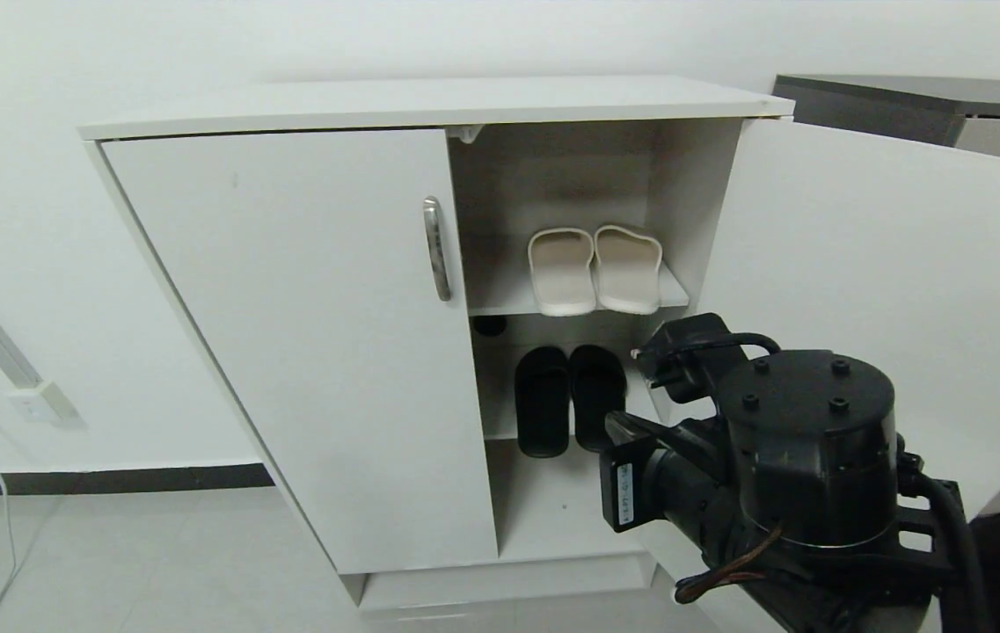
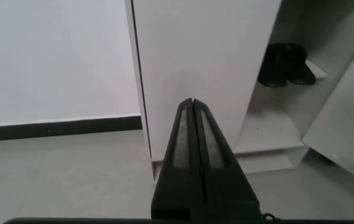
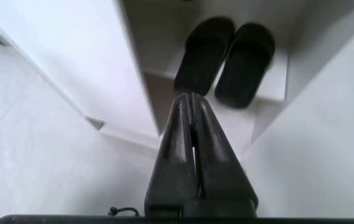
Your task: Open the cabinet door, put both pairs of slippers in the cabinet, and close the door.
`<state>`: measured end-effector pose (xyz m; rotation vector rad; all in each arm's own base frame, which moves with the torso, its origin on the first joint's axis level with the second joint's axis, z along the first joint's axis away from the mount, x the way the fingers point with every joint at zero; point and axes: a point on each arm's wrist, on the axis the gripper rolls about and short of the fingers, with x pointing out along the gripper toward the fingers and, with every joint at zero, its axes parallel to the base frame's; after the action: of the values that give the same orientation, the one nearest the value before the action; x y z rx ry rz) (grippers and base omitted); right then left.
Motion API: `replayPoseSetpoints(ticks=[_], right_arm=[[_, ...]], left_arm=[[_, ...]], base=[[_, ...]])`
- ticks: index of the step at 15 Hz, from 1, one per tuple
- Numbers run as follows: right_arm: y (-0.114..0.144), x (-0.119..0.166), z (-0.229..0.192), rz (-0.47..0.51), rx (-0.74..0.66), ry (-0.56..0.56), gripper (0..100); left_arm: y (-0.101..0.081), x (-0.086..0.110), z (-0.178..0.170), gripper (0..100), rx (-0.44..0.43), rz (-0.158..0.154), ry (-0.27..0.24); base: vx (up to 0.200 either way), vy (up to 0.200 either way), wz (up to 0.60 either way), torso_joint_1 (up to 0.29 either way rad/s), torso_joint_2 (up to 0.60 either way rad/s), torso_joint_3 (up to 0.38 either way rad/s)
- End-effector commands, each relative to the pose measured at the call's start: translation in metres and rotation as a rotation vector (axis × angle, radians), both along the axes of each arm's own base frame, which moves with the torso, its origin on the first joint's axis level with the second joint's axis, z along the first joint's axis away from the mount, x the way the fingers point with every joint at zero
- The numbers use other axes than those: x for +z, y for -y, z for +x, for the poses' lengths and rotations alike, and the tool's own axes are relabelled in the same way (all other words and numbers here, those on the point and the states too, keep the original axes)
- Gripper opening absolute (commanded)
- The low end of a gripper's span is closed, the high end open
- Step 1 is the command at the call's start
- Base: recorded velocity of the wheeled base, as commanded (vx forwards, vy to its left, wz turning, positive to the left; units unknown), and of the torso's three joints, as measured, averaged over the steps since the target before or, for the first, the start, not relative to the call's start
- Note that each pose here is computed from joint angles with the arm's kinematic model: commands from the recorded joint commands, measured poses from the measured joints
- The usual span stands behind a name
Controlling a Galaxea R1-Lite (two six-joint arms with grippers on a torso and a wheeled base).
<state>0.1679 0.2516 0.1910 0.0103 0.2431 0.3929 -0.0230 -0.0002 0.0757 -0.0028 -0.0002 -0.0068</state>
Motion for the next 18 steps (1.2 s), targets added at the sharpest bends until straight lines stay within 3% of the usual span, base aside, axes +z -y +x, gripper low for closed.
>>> replayPoseSetpoints(ticks=[1, 9, 18], right_arm=[[-0.001, -0.004, 0.001, -0.011, 0.002, -0.007, 0], [-0.006, -0.017, 0.007, -0.017, -0.007, -0.015, 0], [-0.001, -0.033, 0.009, -0.053, -0.002, -0.035, 0]], left_arm=[[0.0, 0.0, 0.0, 0, 0.001, 0.0, -0.002], [0.0, 0.0, 0.0, 0, -0.001, 0.0, -0.002], [0.0, 0.0, 0.0, 0, 0.001, -0.002, -0.002]], base=[[-0.2, 0.0, 0.0, 0.002, 0.0, 0.007], [-0.2, 0.0, 0.0, 0.004, 0.0, 0.002], [0.0, 0.0, 0.0, 0.0, 0.0, 0.0]])
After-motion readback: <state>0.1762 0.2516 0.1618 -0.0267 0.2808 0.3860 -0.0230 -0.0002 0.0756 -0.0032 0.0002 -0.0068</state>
